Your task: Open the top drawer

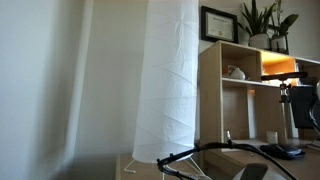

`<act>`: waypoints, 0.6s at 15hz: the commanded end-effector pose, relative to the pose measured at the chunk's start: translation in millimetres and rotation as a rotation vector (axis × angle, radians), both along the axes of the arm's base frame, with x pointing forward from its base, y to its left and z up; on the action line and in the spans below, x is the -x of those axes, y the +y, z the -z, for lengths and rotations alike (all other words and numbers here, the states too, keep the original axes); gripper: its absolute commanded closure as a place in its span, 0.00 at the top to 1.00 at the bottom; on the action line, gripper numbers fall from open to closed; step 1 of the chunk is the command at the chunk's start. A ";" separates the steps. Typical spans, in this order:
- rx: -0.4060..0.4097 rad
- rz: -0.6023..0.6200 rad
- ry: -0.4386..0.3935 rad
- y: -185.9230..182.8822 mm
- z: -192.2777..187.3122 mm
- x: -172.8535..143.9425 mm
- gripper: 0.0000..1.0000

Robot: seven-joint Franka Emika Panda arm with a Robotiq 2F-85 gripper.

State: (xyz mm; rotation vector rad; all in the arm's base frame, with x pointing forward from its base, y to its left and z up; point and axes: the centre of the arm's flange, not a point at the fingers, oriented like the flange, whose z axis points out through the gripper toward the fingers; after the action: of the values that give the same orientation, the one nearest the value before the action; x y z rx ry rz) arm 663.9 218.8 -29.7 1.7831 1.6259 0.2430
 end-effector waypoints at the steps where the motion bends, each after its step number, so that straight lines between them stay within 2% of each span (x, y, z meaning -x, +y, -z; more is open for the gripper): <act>1: 0.019 -0.016 -0.021 -2.3 -4.6 40.9 1.00; 9: 0.079 -0.102 -0.165 2.6 9.7 117.9 1.00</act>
State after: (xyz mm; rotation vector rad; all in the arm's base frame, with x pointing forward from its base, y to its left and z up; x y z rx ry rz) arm 601.5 230.0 -40.3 1.6123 1.6029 0.3544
